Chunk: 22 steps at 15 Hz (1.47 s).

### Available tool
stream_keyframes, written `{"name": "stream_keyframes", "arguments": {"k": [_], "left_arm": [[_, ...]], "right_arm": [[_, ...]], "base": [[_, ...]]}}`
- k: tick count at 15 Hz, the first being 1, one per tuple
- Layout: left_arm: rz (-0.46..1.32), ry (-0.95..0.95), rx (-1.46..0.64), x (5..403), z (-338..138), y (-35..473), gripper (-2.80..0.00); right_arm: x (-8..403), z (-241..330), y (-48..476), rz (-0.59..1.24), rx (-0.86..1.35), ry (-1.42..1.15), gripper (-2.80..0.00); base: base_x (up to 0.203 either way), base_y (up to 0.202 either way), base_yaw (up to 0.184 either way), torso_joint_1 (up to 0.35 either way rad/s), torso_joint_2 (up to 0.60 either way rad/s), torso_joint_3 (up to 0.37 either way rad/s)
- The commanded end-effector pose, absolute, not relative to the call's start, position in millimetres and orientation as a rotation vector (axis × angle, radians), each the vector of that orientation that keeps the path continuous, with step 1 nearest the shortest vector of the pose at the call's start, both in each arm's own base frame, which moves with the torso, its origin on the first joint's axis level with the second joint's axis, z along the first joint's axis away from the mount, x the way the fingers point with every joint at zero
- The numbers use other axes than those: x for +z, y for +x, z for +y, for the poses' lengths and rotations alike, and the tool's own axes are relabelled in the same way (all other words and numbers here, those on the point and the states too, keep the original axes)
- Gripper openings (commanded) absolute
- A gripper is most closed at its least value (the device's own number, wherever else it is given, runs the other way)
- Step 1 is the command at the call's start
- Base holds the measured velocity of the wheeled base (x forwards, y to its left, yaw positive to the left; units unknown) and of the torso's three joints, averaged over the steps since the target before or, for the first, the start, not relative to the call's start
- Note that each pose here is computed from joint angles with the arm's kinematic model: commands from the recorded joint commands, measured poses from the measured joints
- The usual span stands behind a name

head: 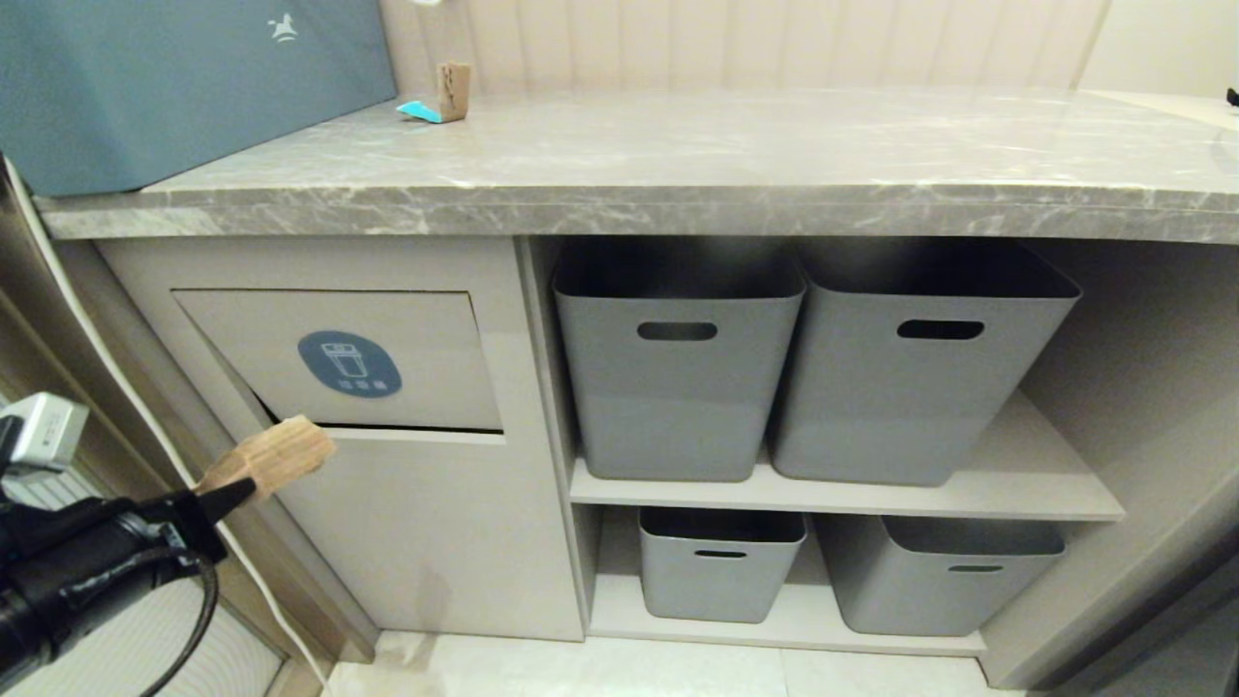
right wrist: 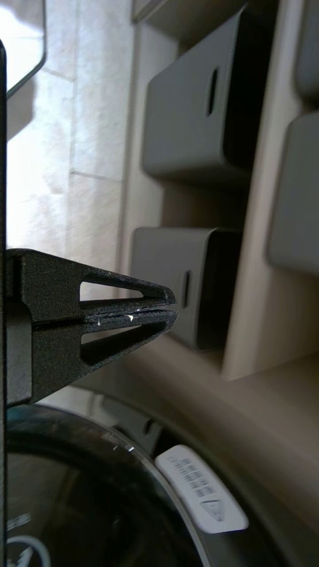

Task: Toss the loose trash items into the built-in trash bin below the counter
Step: Put the garbage in the trash can

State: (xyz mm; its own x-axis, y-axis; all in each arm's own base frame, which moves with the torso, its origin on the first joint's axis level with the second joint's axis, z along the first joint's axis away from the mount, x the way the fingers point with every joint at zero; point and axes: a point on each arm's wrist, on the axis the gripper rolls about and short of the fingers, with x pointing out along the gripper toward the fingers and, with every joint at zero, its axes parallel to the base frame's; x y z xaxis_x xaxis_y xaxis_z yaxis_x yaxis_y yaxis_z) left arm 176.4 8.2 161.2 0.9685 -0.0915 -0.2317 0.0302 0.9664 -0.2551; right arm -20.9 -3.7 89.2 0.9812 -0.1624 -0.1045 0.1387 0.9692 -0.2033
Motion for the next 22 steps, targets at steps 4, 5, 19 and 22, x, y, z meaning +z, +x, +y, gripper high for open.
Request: {"name": "stream_keyframes", "arguments": {"k": [4, 5, 19, 22], "left_arm": [[0.176, -0.189, -0.067, 140, 13, 222, -2.80], [0.142, -0.170, -0.071, 136, 14, 232, -2.80], [0.017, -0.112, -0.211, 102, 16, 319, -2.80], [-0.045, -0.102, -0.235, 100, 18, 350, -2.80]], "right_arm": [[85, -3, -28, 0.033, -0.134, -0.193, -2.80], [85, -3, -28, 0.033, -0.134, -0.188, -2.80], [85, -3, -28, 0.032, -0.131, -0.188, -2.80], [85, -3, -28, 0.033, -0.133, -0.188, -2.80]], "base": [[0.000, 0.000, 0.000, 0.000, 0.00, 0.000], [0.000, 0.000, 0.000, 0.000, 0.00, 0.000], [0.000, 0.000, 0.000, 0.000, 0.00, 0.000], [0.000, 0.000, 0.000, 0.000, 0.00, 0.000]]}}
